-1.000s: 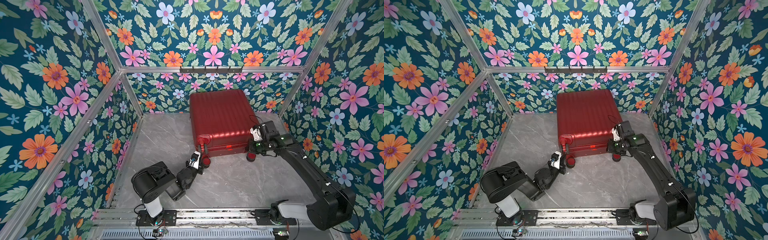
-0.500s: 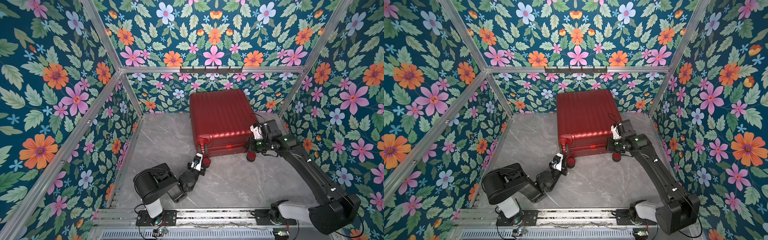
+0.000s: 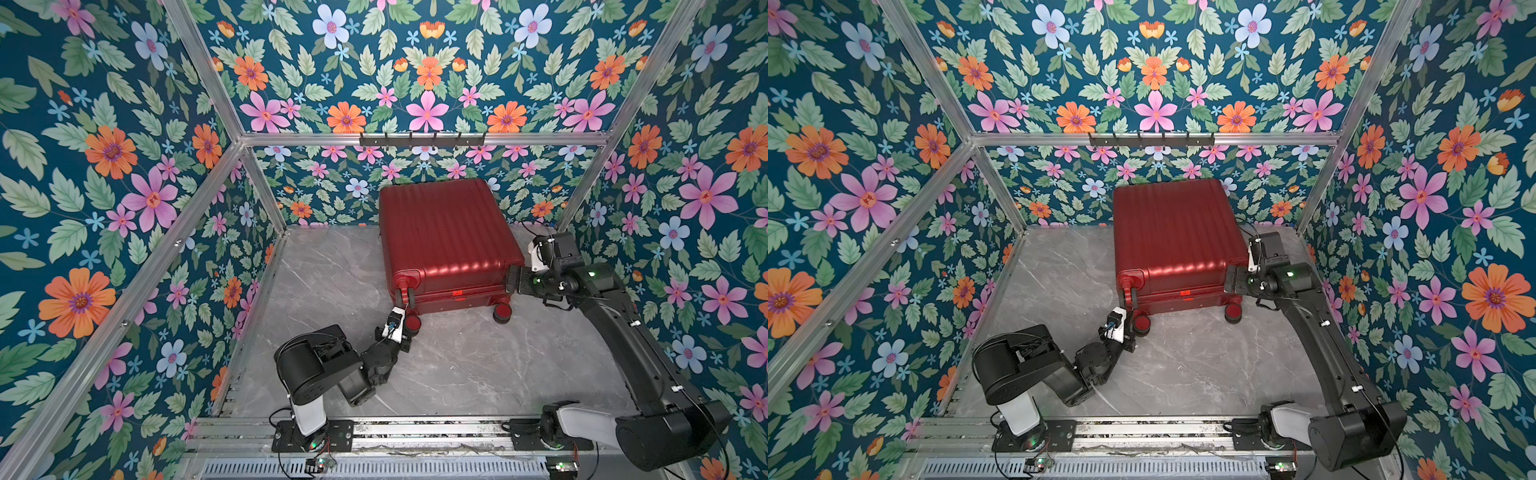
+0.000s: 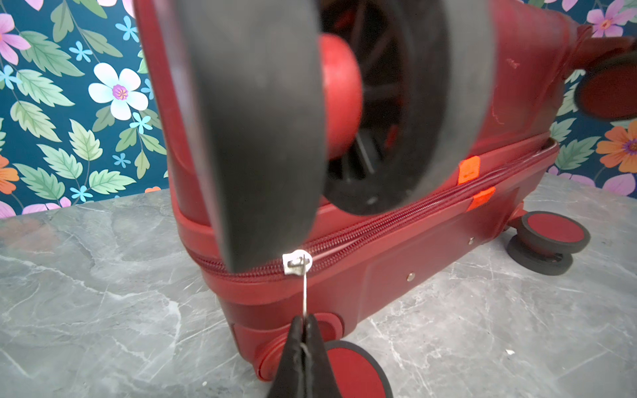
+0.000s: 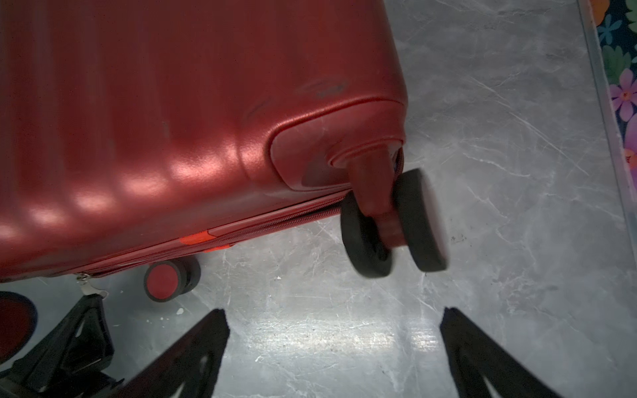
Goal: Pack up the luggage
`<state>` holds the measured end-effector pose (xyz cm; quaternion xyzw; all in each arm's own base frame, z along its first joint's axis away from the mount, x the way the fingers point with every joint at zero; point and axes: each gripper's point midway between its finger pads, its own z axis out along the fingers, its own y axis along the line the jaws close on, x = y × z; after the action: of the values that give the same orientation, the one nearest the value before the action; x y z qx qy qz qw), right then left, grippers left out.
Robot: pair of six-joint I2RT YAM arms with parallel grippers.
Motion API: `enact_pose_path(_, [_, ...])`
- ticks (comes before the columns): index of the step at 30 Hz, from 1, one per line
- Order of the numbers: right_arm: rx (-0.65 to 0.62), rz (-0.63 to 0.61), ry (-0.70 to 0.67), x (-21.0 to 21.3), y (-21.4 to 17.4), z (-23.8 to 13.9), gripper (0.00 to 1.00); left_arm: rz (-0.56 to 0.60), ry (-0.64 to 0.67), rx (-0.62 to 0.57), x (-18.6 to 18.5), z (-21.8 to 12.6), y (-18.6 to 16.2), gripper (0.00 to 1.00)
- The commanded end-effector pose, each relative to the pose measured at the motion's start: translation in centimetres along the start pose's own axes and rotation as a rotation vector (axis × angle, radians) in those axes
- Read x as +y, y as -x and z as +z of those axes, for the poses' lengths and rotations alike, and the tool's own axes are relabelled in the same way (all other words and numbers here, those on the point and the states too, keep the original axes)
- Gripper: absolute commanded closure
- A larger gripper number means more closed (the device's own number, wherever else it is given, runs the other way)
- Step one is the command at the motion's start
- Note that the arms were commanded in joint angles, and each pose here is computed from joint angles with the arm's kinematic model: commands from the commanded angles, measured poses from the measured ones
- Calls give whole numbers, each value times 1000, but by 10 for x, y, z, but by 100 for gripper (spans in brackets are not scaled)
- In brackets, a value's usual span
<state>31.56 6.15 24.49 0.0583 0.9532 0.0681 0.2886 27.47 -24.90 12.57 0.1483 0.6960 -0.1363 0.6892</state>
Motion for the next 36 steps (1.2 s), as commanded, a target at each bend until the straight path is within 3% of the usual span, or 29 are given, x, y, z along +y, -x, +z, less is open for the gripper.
enact_pose_path(1, [11,-53,-94,-14,5,8,3,-39,12,-51,2,0,13,100])
enact_pose_path(8, [54,-95,-130,-16,16,33,3,-43,-2,-53,-1,2,14,100])
enact_pose_path(14, [91,-93,-130,-16,18,52,11,-43,-4,-54,-2,2,14,100])
enact_pose_path(32, [103,-2,-15,-19,13,75,52,-46,-8,-51,-4,4,13,100])
enact_pose_path(36, [101,0,24,-12,11,74,72,-46,-5,-51,-3,4,13,100])
